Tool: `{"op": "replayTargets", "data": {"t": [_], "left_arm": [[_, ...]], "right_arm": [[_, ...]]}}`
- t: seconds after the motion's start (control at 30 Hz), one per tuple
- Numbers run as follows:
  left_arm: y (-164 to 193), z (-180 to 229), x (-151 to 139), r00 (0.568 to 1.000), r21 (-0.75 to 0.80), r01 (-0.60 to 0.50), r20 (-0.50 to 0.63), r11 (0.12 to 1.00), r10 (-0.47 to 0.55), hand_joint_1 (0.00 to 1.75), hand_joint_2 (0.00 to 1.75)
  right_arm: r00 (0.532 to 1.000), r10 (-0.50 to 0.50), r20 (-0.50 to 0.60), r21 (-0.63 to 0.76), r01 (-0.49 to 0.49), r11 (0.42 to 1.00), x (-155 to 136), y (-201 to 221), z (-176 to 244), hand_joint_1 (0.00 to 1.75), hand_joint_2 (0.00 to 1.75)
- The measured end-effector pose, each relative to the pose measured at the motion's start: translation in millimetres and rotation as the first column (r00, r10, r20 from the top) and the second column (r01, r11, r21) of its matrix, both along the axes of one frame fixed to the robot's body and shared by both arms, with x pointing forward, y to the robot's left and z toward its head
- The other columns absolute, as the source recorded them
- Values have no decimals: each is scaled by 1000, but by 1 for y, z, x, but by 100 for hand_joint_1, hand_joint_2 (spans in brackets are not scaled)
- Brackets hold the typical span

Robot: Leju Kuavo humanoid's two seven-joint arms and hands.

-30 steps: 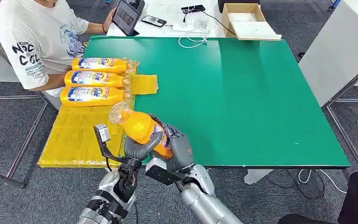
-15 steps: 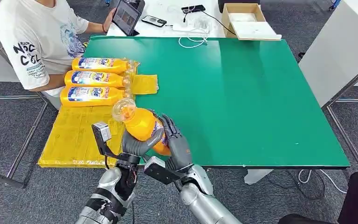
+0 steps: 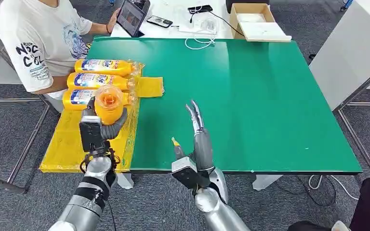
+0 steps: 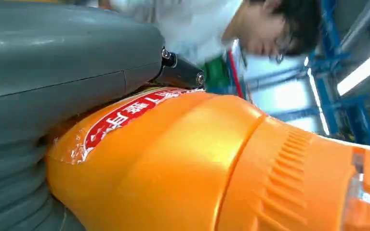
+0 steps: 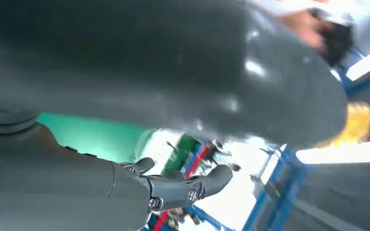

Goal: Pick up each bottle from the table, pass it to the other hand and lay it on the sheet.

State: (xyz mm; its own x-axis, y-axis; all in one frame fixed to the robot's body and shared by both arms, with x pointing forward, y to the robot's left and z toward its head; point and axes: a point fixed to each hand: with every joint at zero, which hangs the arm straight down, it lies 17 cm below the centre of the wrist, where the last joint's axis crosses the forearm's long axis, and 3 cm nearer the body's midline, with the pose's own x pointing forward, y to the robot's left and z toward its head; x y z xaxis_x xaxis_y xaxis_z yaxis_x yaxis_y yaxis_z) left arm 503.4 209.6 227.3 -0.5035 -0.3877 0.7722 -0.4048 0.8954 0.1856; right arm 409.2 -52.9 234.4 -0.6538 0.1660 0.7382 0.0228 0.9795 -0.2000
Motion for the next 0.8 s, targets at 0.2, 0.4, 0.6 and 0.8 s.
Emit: {"op": "replayTargets", "data": {"t": [0.2,0.4,0.6,0.8], "left_arm": [[17,-23,10,997,127,-60,-50,990,66,175,175],[0,-36,16,995,552,-59,-39,831,97,175,175],[18,-93,27,966,881,-15,-109,473,233,175,175],[41,-114,31,937,914,1,-143,406,319,175,175]], "right_arm": [[999,-21,48,40,19,999,-8,-10,19,0,0],[997,-34,67,80,29,996,-10,-16,25,0,0],[995,-75,69,168,62,984,-8,-34,38,0,0],[996,-41,76,172,27,985,-8,-29,41,0,0]]}}
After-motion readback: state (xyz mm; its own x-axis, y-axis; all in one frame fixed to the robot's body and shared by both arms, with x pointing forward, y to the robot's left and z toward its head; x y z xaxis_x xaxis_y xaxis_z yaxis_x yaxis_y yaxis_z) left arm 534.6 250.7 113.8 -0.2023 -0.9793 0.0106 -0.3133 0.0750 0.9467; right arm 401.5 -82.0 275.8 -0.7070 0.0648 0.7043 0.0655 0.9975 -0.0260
